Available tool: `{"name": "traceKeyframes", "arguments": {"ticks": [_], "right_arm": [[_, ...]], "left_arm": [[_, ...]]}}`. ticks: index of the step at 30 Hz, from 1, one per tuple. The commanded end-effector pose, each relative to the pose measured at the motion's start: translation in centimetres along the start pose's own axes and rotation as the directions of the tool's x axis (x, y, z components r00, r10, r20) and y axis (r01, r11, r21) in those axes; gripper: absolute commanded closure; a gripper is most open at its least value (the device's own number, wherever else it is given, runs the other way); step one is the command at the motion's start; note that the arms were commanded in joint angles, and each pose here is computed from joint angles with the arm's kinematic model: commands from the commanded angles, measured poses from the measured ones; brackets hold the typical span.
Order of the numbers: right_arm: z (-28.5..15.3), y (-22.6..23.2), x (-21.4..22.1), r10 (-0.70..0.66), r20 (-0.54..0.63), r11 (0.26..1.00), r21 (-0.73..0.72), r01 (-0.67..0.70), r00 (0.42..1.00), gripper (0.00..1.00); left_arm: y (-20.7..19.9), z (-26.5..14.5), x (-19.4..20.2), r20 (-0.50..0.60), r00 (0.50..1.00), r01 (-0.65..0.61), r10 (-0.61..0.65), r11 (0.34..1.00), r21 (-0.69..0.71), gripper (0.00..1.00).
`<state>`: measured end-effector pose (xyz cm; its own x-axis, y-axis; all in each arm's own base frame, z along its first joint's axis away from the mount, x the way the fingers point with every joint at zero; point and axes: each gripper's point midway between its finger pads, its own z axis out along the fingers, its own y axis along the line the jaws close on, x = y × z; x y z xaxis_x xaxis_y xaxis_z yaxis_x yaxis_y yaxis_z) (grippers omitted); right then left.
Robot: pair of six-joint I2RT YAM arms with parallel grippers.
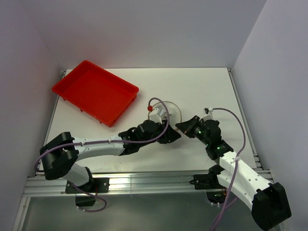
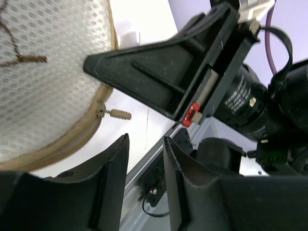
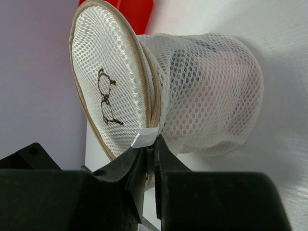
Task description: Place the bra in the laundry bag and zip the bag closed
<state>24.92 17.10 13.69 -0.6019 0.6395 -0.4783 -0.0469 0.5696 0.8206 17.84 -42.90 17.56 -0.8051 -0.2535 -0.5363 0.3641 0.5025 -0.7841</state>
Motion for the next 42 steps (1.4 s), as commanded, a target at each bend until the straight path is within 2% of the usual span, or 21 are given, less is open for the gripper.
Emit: {"name": "traceKeyframes", "arguments": {"ticks": [1, 4, 11, 16, 22, 27, 35, 39, 42], "right_arm": [[-0.1, 1.0, -0.7, -0.025, 0.044, 0.998, -0.051, 0.027, 0.999, 0.92], [-0.2, 1.0, -0.9, -0.027, 0.057, 0.998, -0.057, 0.03, 0.998, 0.92], [-0.5, 1.0, -0.5, 0.03, 0.083, 0.993, -0.116, -0.02, 0.996, 0.98], [-0.8, 1.6, -0.8, 0.062, 0.126, 0.987, -0.154, -0.042, 0.99, 1.0], [-0.9, 1.4, -0.6, 0.081, 0.149, 0.985, -0.16, -0.057, 0.985, 1.0], [-0.7, 0.9, -0.2, 0.067, 0.165, 0.99, -0.137, -0.045, 0.984, 1.0], [-1.1, 1.9, 0.1, 0.056, 0.184, 0.987, -0.156, -0.027, 0.981, 1.0], [-1.2, 1.9, 0.1, 0.054, 0.183, 0.987, -0.157, -0.025, 0.982, 1.0], [-1.2, 1.9, 0.2, 0.051, 0.181, 0.987, -0.158, -0.022, 0.982, 1.0]], "left_arm": [[-0.8, 0.6, -1.1, 0.066, 0.997, 0.035, -0.037, 0.999, 0.022, 0.6], [-0.5, 0.7, -1.0, 0.072, 0.996, 0.052, -0.053, 0.999, 0.016, 0.6], [0.6, 0.0, -0.8, 0.11, 0.982, 0.151, -0.155, 0.988, 0.043, 0.49], [0.3, -0.3, -1.2, 0.135, 0.966, 0.21, -0.221, 0.974, 0.086, 0.47], [0.2, 0.2, -0.6, 0.113, 0.954, 0.266, -0.278, 0.958, 0.11, 0.45], [0.0, 0.4, -0.5, 0.106, 0.949, 0.283, -0.297, 0.95, 0.13, 0.48], [0.1, 0.3, -0.6, 0.114, 0.941, 0.304, -0.319, 0.943, 0.137, 0.66], [0.1, 0.3, -0.7, 0.118, 0.94, 0.304, -0.32, 0.942, 0.14, 0.68], [0.2, 0.3, -0.7, 0.121, 0.941, 0.301, -0.317, 0.944, 0.134, 0.64]]}}
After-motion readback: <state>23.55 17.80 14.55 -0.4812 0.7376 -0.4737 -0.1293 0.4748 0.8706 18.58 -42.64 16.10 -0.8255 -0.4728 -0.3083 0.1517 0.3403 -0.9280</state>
